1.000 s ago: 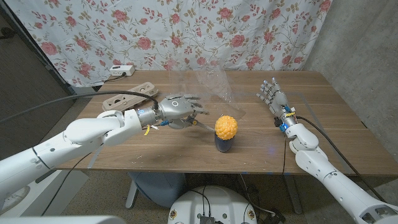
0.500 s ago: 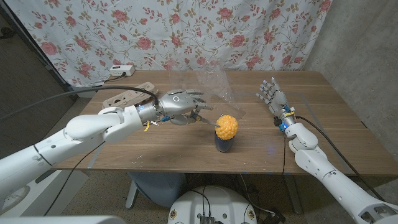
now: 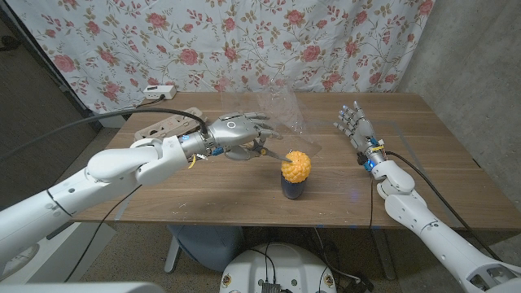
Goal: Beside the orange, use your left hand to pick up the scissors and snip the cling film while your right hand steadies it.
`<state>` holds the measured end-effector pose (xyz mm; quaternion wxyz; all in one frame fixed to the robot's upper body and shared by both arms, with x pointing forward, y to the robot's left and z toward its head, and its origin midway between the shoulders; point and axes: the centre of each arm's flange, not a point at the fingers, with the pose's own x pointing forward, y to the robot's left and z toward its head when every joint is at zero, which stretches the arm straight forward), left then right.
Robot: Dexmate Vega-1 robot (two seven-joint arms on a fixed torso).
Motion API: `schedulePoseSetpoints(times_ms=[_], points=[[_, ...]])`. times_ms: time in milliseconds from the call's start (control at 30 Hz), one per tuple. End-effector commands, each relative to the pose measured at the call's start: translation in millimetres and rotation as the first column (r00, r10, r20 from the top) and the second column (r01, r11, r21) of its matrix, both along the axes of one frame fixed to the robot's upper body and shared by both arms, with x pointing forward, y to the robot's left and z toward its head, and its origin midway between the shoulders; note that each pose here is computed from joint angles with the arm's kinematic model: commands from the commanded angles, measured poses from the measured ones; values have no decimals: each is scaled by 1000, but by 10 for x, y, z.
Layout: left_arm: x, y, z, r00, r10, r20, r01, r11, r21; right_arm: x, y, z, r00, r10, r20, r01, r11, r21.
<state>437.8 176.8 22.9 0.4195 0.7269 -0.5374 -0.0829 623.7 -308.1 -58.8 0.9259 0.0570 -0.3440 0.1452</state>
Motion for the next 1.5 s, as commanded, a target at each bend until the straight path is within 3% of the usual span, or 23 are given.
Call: schedulePoseSetpoints(times_ms=[33,633,833,1100,1500], points=[[-36,-36,88,999,-34,-29,29,991,-134,-18,6,12,1000,-1,0,1,1000,-6],[15,10,147,998,-61,11,61,946,-318,-103,-4,20,1000,-9,-3,8,1000,-17],[33,69,82,997,-73,23,76,907,-415,-104,28,7,1000,-5,-7,5,1000,-23],[70,112,-5,997,-72,17,72,884,-461,-89,88,10,1000,1,-14,-2,999,-33],[112,214,-18,997,-69,36,78,834,-546,-98,85,-19,1000,-3,-22,3,999,-38]])
